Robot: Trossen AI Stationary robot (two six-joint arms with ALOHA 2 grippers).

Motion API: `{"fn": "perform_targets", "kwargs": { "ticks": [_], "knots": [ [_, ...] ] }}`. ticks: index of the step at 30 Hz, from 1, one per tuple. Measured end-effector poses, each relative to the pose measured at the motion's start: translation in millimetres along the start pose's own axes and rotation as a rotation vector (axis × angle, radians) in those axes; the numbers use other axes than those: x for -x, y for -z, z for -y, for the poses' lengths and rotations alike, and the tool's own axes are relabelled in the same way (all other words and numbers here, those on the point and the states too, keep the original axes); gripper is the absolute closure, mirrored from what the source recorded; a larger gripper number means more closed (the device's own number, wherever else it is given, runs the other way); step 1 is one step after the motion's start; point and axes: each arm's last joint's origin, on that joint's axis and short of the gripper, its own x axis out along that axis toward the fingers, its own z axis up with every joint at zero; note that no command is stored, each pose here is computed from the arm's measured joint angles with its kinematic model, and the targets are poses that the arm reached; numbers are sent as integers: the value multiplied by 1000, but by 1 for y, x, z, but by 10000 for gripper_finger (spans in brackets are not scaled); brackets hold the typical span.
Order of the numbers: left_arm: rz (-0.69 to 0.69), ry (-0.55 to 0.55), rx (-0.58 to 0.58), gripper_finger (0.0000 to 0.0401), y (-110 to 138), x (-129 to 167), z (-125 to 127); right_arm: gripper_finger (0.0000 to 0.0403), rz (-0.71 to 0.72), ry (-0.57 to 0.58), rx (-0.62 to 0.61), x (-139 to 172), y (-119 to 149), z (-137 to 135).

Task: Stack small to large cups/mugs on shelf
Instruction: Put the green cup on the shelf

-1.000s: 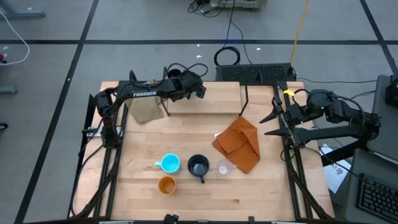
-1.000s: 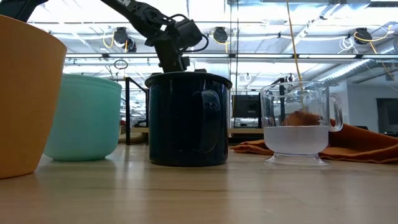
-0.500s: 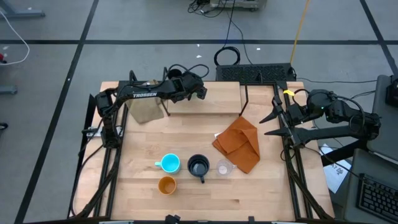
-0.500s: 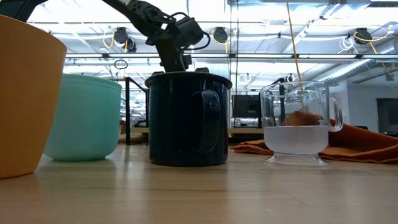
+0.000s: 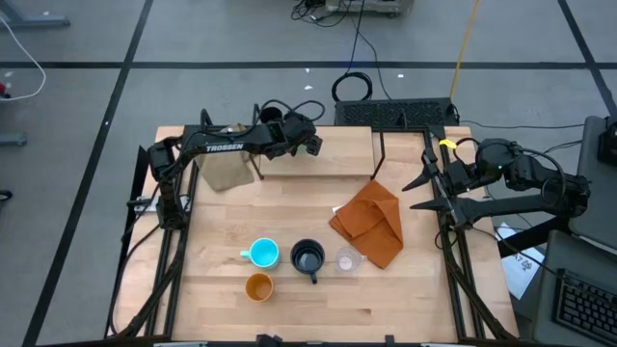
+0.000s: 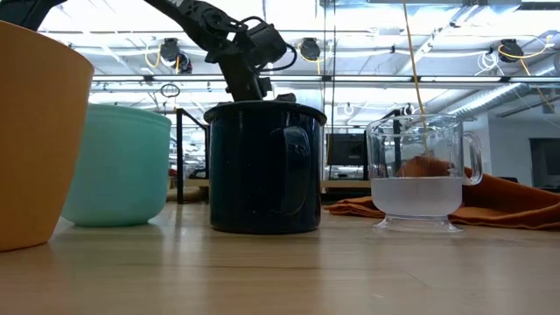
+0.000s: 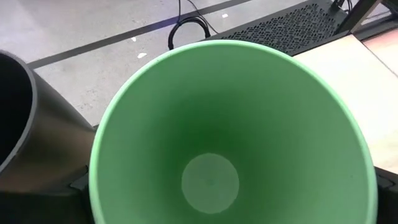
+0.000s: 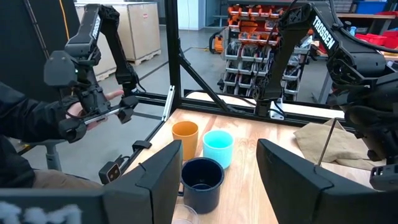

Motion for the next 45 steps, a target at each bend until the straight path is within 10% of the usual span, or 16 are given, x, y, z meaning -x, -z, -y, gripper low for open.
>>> {"fn": "perform_targets", "kwargs": {
  "ticks": [45],
  "knots": [
    [79, -201, -11, 2, 40, -36, 23, 204, -9, -1, -3, 0, 1, 0]
  ]
}}
